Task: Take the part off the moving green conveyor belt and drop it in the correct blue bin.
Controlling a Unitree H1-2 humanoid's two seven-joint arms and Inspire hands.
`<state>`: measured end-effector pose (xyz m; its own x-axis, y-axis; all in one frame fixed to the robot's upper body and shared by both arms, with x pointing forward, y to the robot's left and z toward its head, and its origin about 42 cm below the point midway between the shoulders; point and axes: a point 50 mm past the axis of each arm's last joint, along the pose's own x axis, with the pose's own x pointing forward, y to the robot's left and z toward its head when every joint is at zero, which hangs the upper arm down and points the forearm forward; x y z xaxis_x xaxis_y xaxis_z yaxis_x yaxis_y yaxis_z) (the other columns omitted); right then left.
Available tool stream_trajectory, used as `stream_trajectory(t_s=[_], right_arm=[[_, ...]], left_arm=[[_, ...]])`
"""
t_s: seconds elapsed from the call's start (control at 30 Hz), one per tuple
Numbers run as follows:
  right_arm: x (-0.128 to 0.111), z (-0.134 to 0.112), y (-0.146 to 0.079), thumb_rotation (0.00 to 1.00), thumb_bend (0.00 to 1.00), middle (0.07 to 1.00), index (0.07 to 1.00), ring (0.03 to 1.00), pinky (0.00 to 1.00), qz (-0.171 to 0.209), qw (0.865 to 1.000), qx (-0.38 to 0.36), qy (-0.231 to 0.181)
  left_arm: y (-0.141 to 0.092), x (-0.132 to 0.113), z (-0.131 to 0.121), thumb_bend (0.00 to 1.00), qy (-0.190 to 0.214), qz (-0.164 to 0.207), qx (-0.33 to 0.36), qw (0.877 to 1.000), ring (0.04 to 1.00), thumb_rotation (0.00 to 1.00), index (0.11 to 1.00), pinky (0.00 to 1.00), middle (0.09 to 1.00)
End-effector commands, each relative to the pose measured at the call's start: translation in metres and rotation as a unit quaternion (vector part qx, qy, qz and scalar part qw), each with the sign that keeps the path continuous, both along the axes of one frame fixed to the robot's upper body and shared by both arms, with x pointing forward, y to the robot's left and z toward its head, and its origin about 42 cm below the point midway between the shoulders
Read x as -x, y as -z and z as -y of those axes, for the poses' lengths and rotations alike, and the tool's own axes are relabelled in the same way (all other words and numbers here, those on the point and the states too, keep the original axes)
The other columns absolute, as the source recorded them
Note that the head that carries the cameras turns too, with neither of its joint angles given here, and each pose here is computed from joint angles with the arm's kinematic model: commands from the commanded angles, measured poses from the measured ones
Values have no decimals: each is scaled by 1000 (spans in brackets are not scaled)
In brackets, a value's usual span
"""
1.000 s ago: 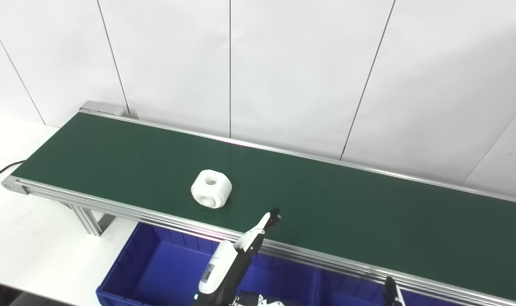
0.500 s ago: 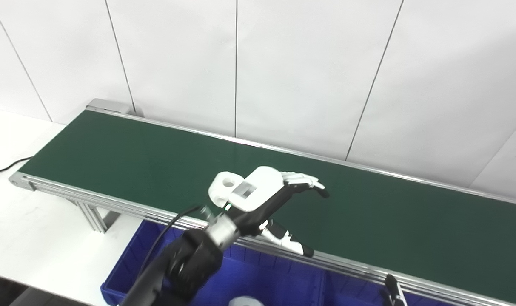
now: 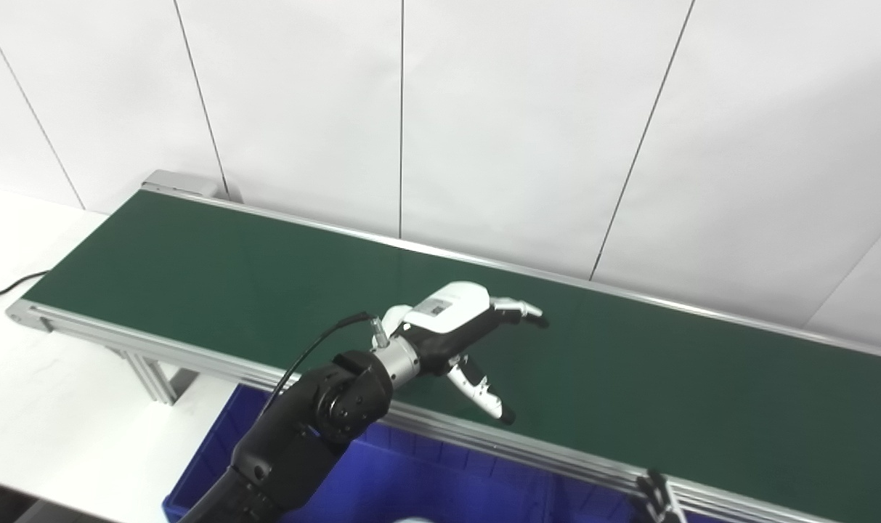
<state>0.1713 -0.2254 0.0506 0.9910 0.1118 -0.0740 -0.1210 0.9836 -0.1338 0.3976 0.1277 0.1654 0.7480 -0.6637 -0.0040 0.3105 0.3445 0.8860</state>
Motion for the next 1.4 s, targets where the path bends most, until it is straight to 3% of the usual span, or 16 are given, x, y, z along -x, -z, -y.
stream_trajectory(t_s=[0.0, 0.27, 0.53, 0.87, 1.0, 1.1, 1.27, 1.37], right_arm=[[-5, -6, -12, 979, 945, 972, 986, 932, 899, 21, 1000, -3, -6], [-2, -15, -16, 977, 913, 960, 975, 925, 887, 24, 1000, -2, -20], [-1, -19, -20, 976, 908, 949, 962, 918, 888, 25, 999, -10, -17], [-1, -29, -30, 979, 897, 947, 964, 919, 901, 30, 999, -11, -21], [-1, -31, -31, 981, 895, 944, 963, 914, 907, 32, 999, -12, -23], [-1, -33, -33, 982, 902, 944, 963, 910, 914, 30, 999, -13, -25], [-1, -35, -36, 984, 903, 946, 965, 911, 916, 31, 999, -15, -28], [-2, -37, -39, 984, 899, 944, 962, 909, 913, 32, 999, -14, -29]], left_arm=[[-24, -15, 7, 969, 7, 45, 7, 999, 822, 264, 808, 737, 843], [-11, -35, 8, 981, -9, 49, -32, 998, 821, 275, 809, 726, 844], [-17, -56, 3, 995, -20, 58, -91, 994, 849, 251, 823, 767, 861], [-17, -60, -6, 995, -12, 65, -176, 982, 865, 285, 839, 817, 876], [-10, -62, -5, 990, -24, 83, -212, 973, 867, 291, 839, 821, 885], [-9, -65, -2, 977, -24, 67, -263, 962, 901, 339, 862, 887, 899], [-1, -65, 5, 997, -17, 33, -317, 948, 855, 341, 832, 874, 830], [12, -60, 10, 982, -27, 42, -312, 949, 773, 252, 744, 792, 759]])
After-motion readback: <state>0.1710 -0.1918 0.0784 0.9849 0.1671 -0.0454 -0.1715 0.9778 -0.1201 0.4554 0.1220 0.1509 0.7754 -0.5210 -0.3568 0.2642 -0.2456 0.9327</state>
